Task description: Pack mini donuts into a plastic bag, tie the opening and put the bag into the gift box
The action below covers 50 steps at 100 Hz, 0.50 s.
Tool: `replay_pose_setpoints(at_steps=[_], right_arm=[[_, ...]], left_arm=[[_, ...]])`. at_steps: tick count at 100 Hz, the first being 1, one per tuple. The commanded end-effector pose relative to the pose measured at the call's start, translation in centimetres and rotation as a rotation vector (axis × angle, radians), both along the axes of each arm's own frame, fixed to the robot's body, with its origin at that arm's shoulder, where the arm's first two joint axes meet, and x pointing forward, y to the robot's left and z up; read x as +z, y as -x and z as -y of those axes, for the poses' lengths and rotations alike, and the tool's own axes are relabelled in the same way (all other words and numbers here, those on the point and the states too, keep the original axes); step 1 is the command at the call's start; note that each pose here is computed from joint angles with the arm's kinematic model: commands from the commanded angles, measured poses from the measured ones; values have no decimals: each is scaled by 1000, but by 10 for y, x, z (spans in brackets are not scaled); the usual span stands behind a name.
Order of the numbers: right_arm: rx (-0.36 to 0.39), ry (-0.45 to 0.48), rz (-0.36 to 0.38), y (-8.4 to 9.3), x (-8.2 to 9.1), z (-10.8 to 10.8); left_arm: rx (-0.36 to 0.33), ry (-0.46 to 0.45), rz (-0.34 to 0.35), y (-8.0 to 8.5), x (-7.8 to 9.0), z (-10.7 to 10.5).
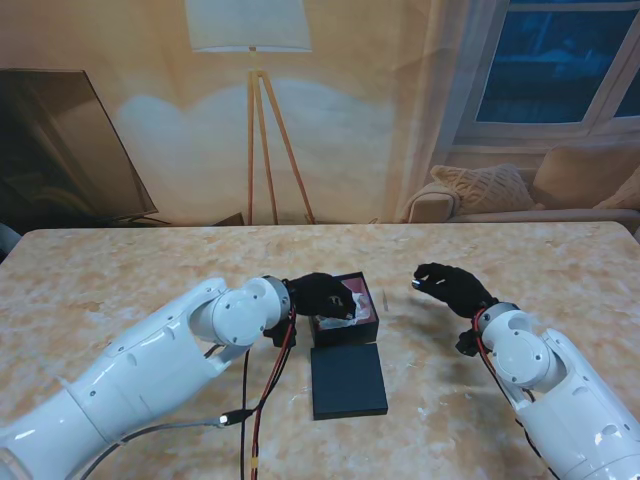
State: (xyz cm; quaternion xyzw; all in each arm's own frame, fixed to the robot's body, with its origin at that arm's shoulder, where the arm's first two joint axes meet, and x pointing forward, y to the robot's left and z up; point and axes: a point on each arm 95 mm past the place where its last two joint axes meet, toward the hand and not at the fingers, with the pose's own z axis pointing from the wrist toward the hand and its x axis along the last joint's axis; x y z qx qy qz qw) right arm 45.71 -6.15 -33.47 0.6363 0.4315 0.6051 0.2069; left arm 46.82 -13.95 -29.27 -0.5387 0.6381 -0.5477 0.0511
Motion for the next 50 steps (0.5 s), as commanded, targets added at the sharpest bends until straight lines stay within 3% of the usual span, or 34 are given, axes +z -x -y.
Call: replay_pose_setpoints(at_steps=[1,50], right_arm=[[13,-6,-17,3,-5,-4],[15,-7,-16,4,-5,-3]], left_arm=[[-15,-9,-16,-1,1,7],[-19,-60,-24,-17,-18,25]])
